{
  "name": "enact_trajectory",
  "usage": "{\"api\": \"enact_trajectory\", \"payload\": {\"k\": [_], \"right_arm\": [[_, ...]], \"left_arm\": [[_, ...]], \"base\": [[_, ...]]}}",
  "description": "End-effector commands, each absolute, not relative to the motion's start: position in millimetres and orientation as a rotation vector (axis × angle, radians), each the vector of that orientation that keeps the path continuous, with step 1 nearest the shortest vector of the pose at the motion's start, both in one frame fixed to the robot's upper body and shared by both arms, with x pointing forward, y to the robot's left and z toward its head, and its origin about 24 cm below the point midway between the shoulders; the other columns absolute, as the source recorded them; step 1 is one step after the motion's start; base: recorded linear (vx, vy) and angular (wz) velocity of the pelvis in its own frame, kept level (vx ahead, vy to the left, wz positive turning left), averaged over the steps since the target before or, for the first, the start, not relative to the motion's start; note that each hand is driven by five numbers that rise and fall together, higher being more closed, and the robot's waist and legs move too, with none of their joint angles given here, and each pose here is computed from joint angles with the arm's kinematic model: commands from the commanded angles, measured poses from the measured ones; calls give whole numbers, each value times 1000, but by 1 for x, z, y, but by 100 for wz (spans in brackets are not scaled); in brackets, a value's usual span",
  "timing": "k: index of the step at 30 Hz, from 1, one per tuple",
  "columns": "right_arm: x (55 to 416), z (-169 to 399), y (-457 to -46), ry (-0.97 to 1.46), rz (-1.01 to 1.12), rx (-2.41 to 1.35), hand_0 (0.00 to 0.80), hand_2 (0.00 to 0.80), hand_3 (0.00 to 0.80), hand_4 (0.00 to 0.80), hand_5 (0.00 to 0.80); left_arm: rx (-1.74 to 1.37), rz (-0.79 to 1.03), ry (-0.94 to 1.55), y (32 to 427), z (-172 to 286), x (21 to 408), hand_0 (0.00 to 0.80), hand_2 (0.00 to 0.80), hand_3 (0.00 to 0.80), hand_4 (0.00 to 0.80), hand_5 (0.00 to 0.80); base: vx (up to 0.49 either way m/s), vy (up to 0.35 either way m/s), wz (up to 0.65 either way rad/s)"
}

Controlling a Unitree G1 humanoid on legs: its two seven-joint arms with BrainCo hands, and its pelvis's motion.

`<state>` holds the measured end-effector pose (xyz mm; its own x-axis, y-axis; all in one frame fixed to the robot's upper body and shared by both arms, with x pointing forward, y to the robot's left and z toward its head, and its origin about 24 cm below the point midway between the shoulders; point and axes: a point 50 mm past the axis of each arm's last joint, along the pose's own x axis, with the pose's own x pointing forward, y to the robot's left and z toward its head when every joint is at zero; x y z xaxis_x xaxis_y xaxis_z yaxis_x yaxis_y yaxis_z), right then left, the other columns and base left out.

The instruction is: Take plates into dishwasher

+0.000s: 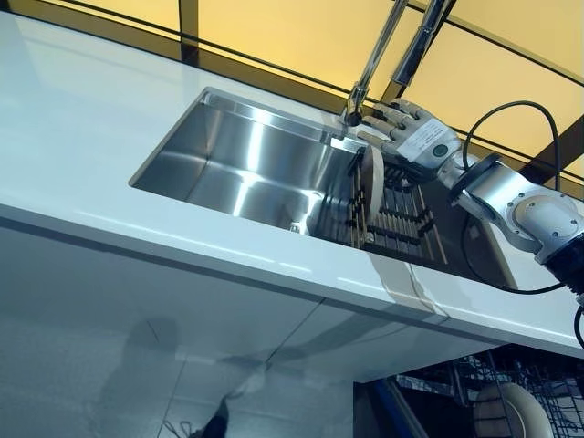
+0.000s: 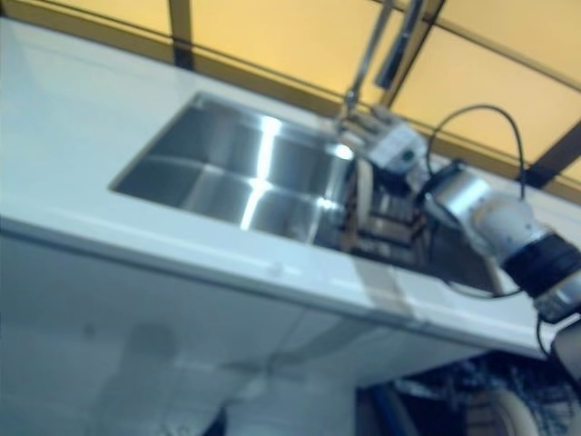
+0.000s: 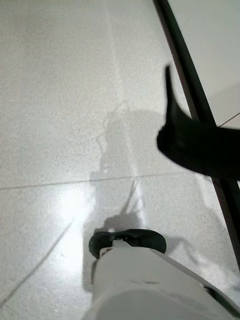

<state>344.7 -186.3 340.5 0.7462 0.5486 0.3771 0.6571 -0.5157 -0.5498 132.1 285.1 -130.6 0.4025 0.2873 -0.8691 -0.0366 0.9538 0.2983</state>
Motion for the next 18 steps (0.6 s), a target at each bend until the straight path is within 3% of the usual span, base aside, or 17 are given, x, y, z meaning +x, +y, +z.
{"api": "enact_trajectory", "payload": {"k": [1, 18], "right_arm": [[337, 351, -197, -882, -264, -2317, 0, 0, 0, 0, 0], [341, 352, -202, -827, -303, -2386, 0, 0, 0, 0, 0]], "left_arm": [[252, 245, 1181, 288, -135, 114, 0, 0, 0, 0, 0], [200, 206, 1056, 276, -130, 135, 0, 0, 0, 0, 0]], "base": [[0, 0, 0], [-5, -7, 0]]}}
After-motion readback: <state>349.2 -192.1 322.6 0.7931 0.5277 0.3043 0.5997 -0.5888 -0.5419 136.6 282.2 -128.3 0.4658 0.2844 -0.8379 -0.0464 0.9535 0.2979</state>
